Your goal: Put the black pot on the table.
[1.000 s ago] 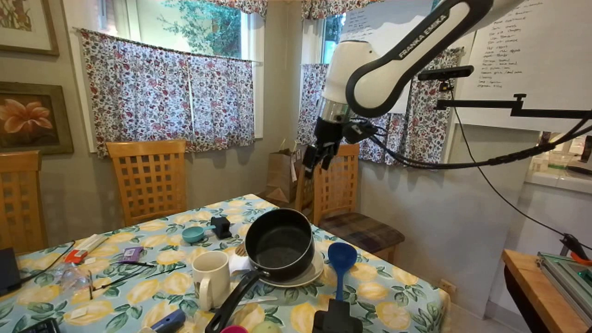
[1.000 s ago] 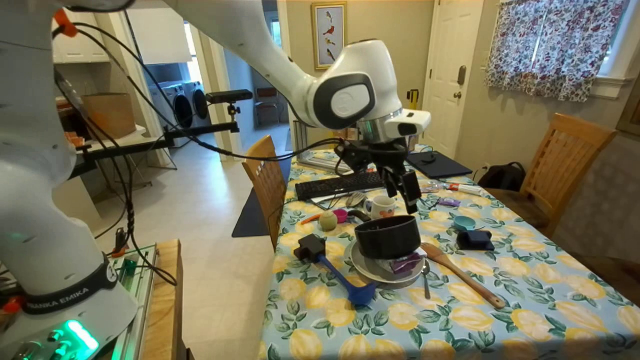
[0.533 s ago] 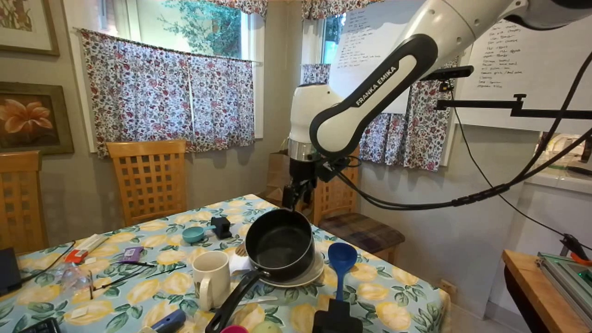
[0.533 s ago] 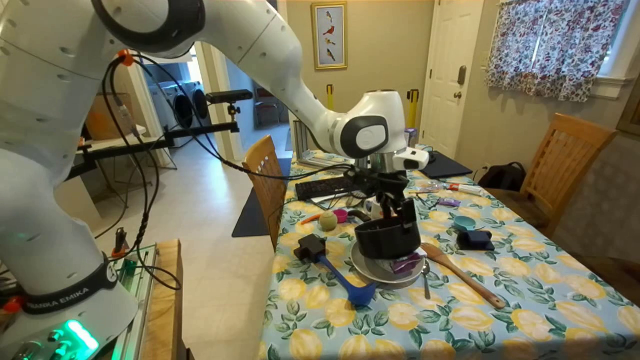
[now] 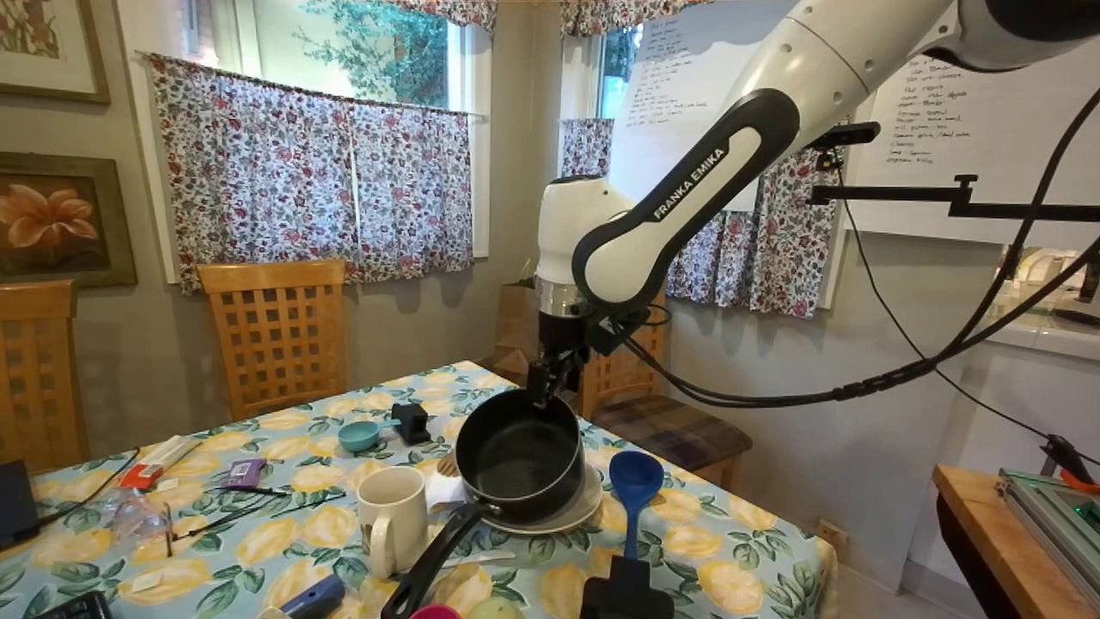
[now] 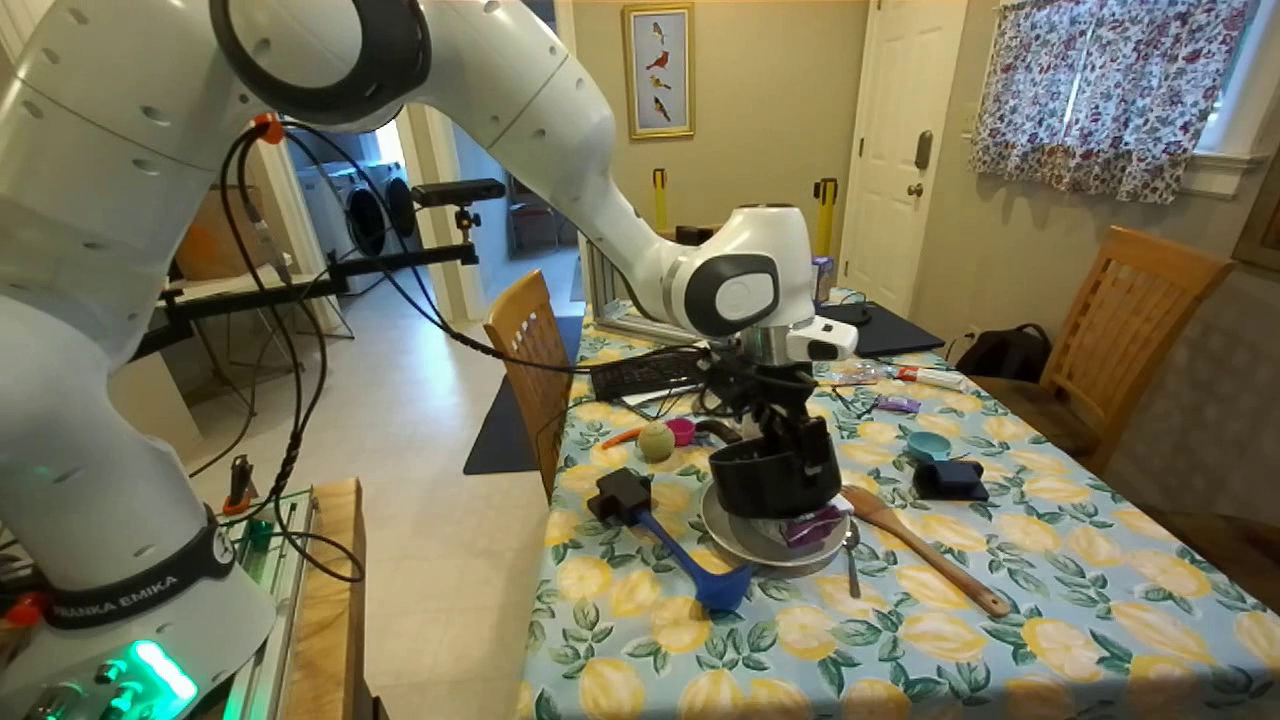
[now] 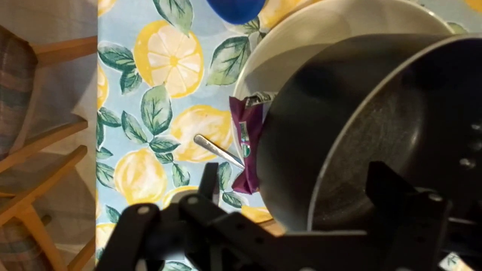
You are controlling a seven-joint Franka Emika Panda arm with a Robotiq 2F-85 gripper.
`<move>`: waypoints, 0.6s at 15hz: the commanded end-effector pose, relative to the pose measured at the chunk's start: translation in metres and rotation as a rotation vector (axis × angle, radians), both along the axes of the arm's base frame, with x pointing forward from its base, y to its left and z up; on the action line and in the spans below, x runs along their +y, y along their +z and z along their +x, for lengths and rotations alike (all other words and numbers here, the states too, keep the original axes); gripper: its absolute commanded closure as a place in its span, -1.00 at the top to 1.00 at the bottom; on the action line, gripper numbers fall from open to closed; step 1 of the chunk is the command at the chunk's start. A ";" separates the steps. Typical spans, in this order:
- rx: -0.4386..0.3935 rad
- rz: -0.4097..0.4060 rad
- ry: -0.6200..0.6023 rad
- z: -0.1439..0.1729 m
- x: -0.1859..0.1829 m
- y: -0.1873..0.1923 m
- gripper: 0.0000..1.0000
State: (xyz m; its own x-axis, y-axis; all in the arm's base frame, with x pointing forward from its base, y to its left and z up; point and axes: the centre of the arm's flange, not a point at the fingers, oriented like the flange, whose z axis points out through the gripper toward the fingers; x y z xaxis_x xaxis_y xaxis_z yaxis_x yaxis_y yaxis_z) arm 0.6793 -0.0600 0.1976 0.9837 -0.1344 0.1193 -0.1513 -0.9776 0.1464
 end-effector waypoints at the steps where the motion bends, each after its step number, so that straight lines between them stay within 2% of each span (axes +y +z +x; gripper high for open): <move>1: -0.026 -0.023 0.016 0.024 0.024 0.003 1.00; 2: -0.012 -0.046 0.015 0.026 0.029 0.004 1.00; 3: -0.021 -0.009 0.025 0.011 0.018 0.009 1.00; 6: -0.022 -0.022 0.031 0.015 0.031 0.007 1.00; 9: -0.045 -0.129 0.008 0.005 0.022 0.022 1.00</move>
